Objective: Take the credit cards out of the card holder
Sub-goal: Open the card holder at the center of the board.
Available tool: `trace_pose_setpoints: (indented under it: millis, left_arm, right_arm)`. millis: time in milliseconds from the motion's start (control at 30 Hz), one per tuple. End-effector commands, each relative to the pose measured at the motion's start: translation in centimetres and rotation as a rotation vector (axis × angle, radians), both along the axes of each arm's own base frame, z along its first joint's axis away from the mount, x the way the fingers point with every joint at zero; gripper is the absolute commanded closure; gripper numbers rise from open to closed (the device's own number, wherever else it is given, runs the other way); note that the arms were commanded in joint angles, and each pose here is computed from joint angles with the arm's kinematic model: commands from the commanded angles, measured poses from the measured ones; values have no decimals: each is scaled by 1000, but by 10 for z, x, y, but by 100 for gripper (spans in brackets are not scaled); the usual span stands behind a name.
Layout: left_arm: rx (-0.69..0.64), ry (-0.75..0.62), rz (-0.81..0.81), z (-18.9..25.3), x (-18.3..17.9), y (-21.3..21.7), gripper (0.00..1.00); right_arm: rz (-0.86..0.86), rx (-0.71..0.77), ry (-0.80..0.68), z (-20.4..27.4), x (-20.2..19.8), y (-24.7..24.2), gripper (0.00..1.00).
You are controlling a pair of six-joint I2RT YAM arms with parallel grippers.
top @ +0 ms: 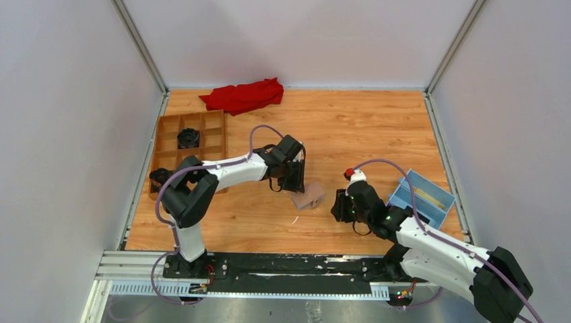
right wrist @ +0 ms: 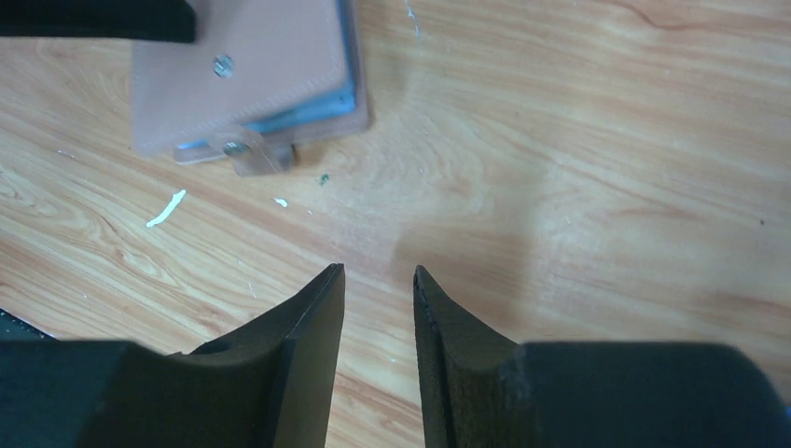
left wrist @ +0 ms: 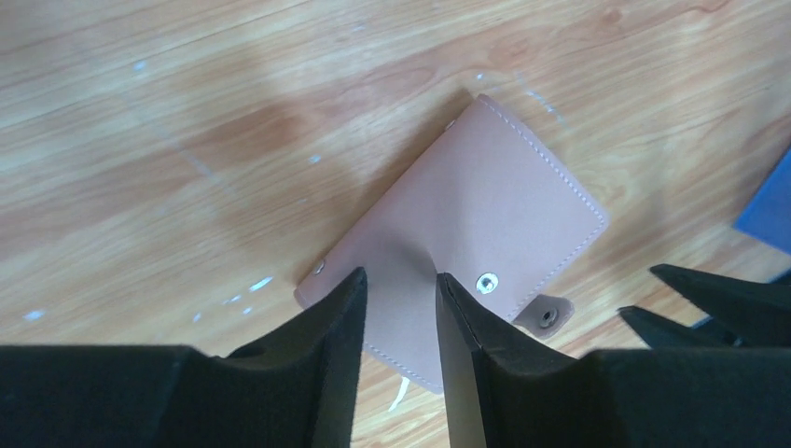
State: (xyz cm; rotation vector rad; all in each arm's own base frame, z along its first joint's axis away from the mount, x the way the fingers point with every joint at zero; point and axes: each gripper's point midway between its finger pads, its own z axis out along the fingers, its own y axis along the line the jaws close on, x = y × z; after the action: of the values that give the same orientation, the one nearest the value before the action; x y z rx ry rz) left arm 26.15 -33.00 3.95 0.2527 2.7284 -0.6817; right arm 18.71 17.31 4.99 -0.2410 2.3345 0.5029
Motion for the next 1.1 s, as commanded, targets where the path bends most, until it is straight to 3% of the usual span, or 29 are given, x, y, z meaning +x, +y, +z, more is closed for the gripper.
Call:
trace_pose_setpoints:
  millis: [0,267,500,767,1067]
  left_arm:
    - [86,-96,12,32,9,25,62]
    - [13,-257,26,96,18,31,60]
    - [-64,-346,130,138,22,50,60]
    - [32,-345,176,129,25,70,60]
    - [-1,-332,158,128,25,60,60]
  right_arm:
    - [-50,5,44,5,-7,-7,63]
    - [-24,89,6,39,16,25,62]
    - [41,189,46,39,31,68,65]
    - [69,177,58,32,42,86,67]
    - [118,144,178,-8,4,73,75]
